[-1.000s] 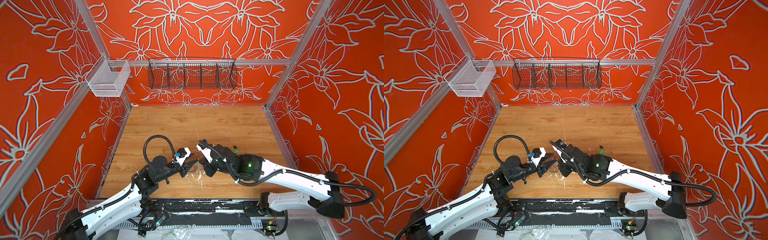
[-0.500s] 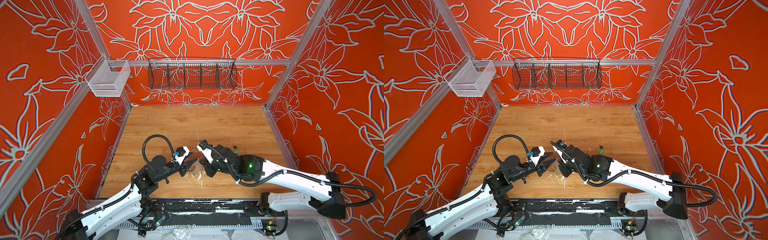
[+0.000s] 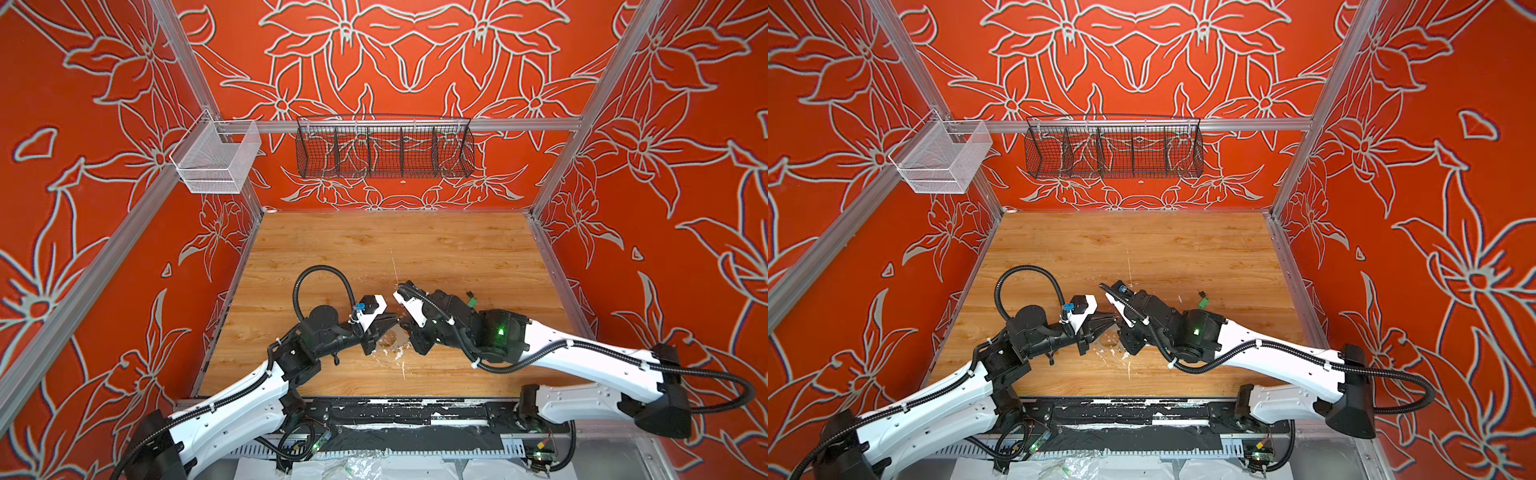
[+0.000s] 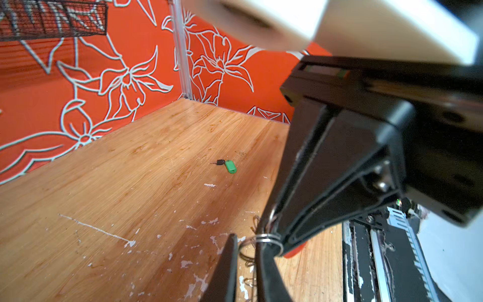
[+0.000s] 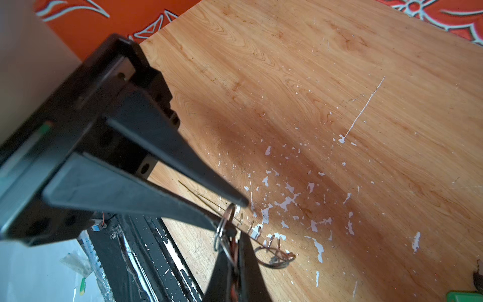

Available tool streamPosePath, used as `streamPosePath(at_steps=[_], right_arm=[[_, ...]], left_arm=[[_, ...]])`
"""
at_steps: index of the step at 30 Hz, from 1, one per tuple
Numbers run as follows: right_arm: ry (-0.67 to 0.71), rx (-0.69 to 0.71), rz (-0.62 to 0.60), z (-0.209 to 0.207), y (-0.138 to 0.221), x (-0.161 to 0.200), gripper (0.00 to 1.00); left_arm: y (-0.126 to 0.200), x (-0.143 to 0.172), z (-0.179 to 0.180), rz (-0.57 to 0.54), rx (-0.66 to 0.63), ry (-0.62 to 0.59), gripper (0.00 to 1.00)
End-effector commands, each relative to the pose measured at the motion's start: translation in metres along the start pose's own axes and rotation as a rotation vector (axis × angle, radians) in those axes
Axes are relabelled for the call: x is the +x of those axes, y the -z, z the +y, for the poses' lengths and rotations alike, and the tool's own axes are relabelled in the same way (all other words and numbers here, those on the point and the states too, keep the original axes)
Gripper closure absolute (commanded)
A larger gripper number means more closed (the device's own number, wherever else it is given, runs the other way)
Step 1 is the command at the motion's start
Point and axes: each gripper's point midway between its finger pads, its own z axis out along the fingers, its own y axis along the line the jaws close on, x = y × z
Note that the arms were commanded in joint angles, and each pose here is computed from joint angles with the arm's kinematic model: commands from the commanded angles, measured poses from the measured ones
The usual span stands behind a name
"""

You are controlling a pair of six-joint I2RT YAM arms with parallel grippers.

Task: Attach keys to a key ring
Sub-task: Insert the key into the keyring.

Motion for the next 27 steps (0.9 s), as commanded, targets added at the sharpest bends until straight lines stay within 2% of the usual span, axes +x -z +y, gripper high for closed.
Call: streamPosePath(at_steps=[1,9,13,18,23,27], right_arm=[[0.016,-0.062,-0.048,0.012,0.001,-0.012,1.0],[0.119,-0.136,-0.053,0.022,0.001,-0.002,1.0],[0.284,-0.174,-0.066,0.027,-0.001,0.008,1.0],[0.436,-0.173,-0.018,0.023,-0.005,0.027,1.0],[0.468,-0.066,0.049,0.004,-0.004,0.029,1.0],[0.467,-0.056,0.009,0.003,0.006,0.021,1.0]], left_arm=[[-0.002,-0.013,-0.016,-0.026,0.101,-0.033,1.0],[-0.007,-0.012,-0.028,-0.002,0.194,-0.024,1.0],[-0.008,-0.014,-0.039,0.01,0.265,-0.014,1.0],[-0.008,-0.016,-0.048,0.016,0.332,-0.011,1.0],[-0.006,-0.017,-0.05,0.01,0.34,-0.016,1.0],[-0.006,-0.017,-0.047,0.007,0.322,-0.013,1.0]])
